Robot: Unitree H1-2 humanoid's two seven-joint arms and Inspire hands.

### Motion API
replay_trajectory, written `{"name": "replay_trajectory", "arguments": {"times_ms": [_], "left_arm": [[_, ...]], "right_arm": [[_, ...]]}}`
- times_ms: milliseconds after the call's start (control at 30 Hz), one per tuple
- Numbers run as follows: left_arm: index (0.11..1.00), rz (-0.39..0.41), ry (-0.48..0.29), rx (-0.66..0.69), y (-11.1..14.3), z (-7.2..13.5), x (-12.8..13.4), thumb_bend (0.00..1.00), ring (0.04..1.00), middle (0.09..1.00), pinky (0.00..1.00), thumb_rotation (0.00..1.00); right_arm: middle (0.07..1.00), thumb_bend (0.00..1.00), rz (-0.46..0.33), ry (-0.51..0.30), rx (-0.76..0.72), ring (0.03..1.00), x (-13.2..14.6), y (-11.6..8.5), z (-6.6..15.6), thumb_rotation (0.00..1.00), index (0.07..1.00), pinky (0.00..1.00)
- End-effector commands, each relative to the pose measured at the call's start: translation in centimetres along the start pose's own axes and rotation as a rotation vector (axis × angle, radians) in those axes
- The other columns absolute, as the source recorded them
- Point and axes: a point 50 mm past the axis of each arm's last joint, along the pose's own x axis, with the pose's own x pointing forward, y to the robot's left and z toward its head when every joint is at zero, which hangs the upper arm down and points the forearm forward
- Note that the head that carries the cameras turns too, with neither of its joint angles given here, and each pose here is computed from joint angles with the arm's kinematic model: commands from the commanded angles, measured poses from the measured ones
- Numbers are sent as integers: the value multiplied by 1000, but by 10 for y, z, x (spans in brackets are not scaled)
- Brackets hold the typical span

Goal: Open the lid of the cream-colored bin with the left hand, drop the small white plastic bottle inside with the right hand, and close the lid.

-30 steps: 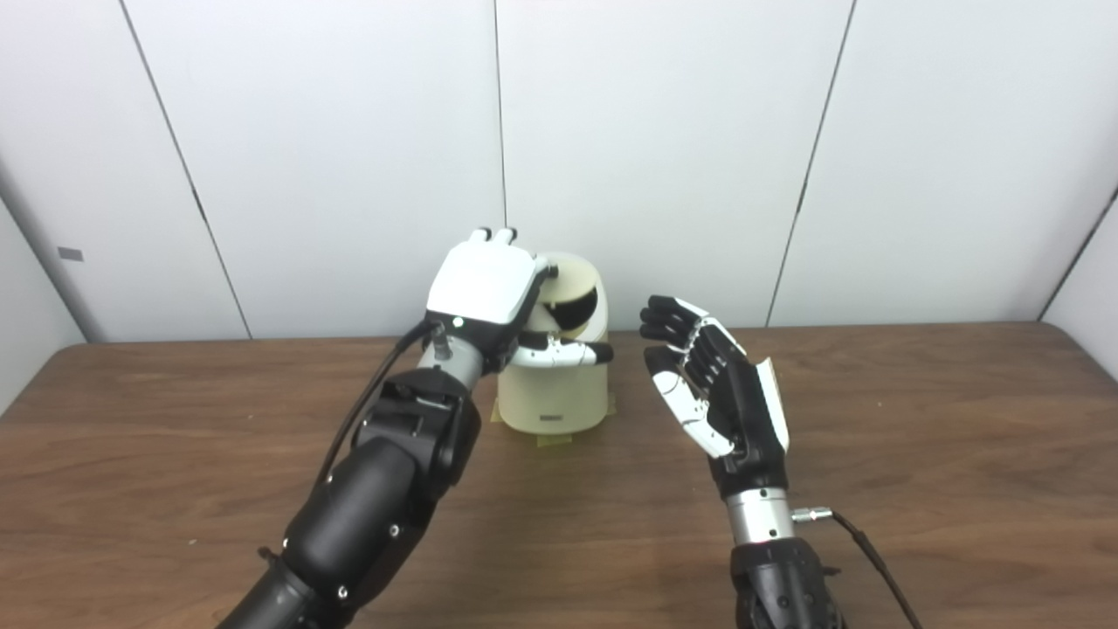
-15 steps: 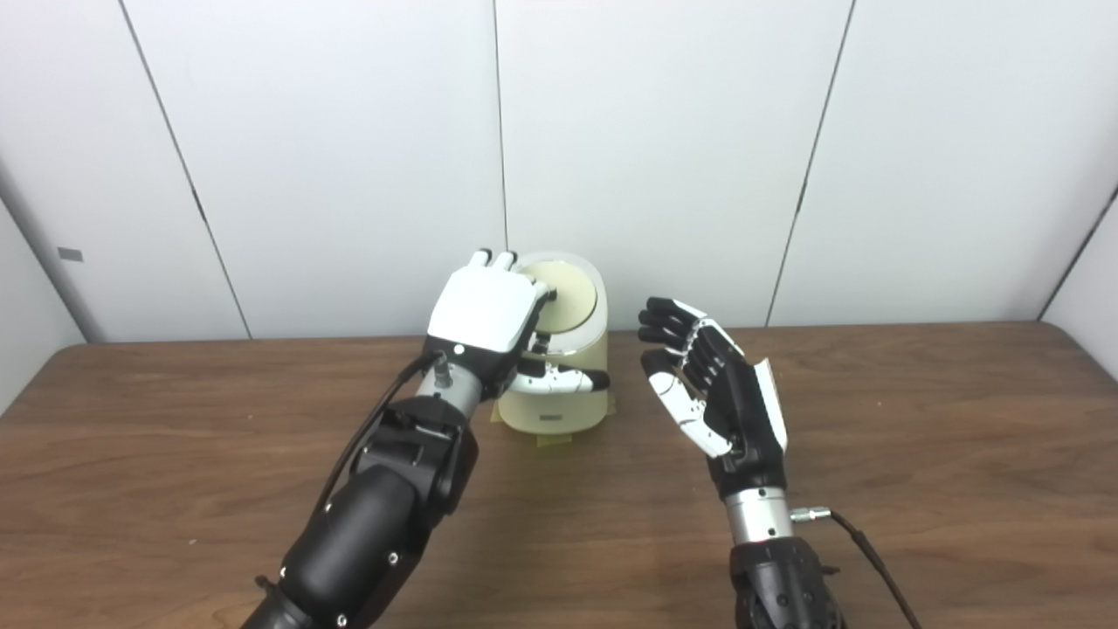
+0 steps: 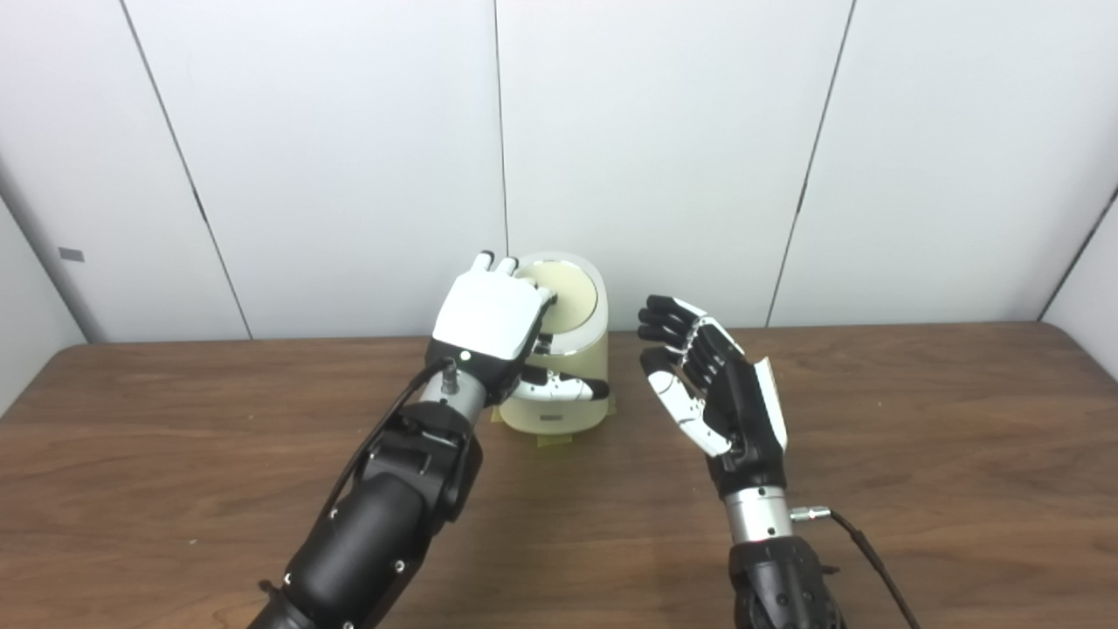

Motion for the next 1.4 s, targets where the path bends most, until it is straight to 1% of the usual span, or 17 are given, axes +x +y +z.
{"name": "replay_trajectory", "arguments": {"times_ms": [0,267,433,533,567,667,800,833,900,933,1000,1100,1167,1267,1300,1333,1367], "left_arm": [[819,-9,3,46,1,-7,5,856,947,861,1000,931],[804,-9,0,110,-16,-15,6,859,915,841,1000,908],[813,-36,3,131,-24,-23,7,860,926,848,1000,916],[816,-39,15,130,-26,-26,6,849,931,852,1000,900],[815,-29,19,124,-26,-27,6,844,928,851,1000,896],[815,16,35,84,-22,-28,4,827,917,853,1000,928],[841,101,44,44,-17,-27,0,831,940,863,1000,942],[859,123,46,35,-16,-25,-2,826,960,877,1000,940],[878,147,59,16,-16,-23,-5,820,979,894,1000,939],[931,148,75,7,-17,-21,-6,799,992,946,1000,930],[968,149,95,1,-18,-20,-8,756,998,985,1000,916],[983,153,121,-10,-19,-18,-10,682,1000,999,1000,914],[994,172,134,-50,-19,-18,-13,632,1000,1000,1000,916],[998,231,144,-134,-15,-19,-18,547,1000,1000,1000,898],[998,283,135,-210,-12,-19,-21,535,1000,1000,1000,896],[955,332,127,-284,-10,-20,-25,470,979,959,1000,886],[930,366,123,-334,-8,-20,-27,437,963,935,1000,884]], "right_arm": [[732,259,-6,-79,22,718,12,4,19,486,734,638],[731,260,-13,-75,25,716,13,5,19,484,734,633],[733,265,-22,-68,24,718,13,6,18,458,733,636],[736,266,-30,-63,12,722,13,6,18,477,735,640],[738,268,-31,-62,10,723,13,6,18,495,737,641],[739,271,-31,-62,10,726,13,6,18,519,738,642],[736,266,-36,-57,8,722,14,6,17,498,736,638],[736,265,-39,-55,8,723,14,6,17,497,736,639],[735,266,-43,-53,7,723,14,6,16,495,734,639],[734,265,-42,-53,6,722,14,6,16,494,733,638],[734,259,-40,-54,5,722,14,5,16,491,734,637],[736,253,-32,-55,21,720,14,5,15,466,735,640],[732,258,-34,-53,24,716,14,4,14,463,731,638],[733,266,-31,-53,19,719,14,3,14,478,732,641],[733,266,-31,-52,16,720,13,3,13,480,733,641],[732,268,-32,-51,12,720,13,2,13,493,731,642],[731,269,-33,-49,8,719,13,1,13,499,729,640]]}}
